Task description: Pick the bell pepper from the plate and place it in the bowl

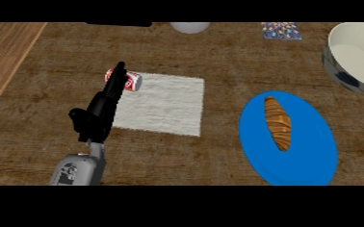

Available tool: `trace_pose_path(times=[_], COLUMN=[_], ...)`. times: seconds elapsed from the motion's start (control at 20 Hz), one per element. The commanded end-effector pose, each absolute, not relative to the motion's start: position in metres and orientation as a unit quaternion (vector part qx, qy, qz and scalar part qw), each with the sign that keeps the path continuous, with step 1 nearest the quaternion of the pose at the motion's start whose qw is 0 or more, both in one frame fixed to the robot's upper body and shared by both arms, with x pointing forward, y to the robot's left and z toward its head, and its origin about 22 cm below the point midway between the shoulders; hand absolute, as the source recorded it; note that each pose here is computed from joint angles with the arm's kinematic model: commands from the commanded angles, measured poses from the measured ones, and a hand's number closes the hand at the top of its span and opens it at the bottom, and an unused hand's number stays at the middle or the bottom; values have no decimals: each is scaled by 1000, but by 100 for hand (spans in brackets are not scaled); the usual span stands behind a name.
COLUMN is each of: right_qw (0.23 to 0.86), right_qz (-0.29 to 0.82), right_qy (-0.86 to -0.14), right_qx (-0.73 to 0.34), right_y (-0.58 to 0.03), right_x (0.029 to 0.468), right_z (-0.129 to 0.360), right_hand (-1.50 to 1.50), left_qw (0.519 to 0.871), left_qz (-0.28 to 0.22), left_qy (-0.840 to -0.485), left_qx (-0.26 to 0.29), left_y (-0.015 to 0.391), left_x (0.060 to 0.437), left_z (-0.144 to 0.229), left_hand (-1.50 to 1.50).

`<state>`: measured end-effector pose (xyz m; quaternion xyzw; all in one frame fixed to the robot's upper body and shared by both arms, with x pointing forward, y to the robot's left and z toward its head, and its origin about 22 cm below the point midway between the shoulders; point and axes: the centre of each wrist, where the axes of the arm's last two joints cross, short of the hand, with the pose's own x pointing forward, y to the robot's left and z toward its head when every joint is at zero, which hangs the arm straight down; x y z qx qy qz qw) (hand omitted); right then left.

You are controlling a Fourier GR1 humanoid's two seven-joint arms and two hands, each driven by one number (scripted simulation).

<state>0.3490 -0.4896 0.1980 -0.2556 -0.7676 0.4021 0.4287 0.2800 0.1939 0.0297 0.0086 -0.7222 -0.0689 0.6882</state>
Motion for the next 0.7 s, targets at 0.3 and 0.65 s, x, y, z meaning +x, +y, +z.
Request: trace_pose_path(times=[0.3, 0.65], right_qw=[519, 530], right_qz=[408, 437], right_qy=[-715, -714], right_qx=[-231, -138], right_y=[-501, -499], right_x=[356, 354], right_z=[150, 130], right_hand=[150, -150], left_qw=[686, 682], left_qz=[-83, -82], left_qy=[-722, -727], left_qx=[1, -3], left_y=[204, 199], left_x=[283, 283], left_z=[32, 31], left_hand=[0, 0])
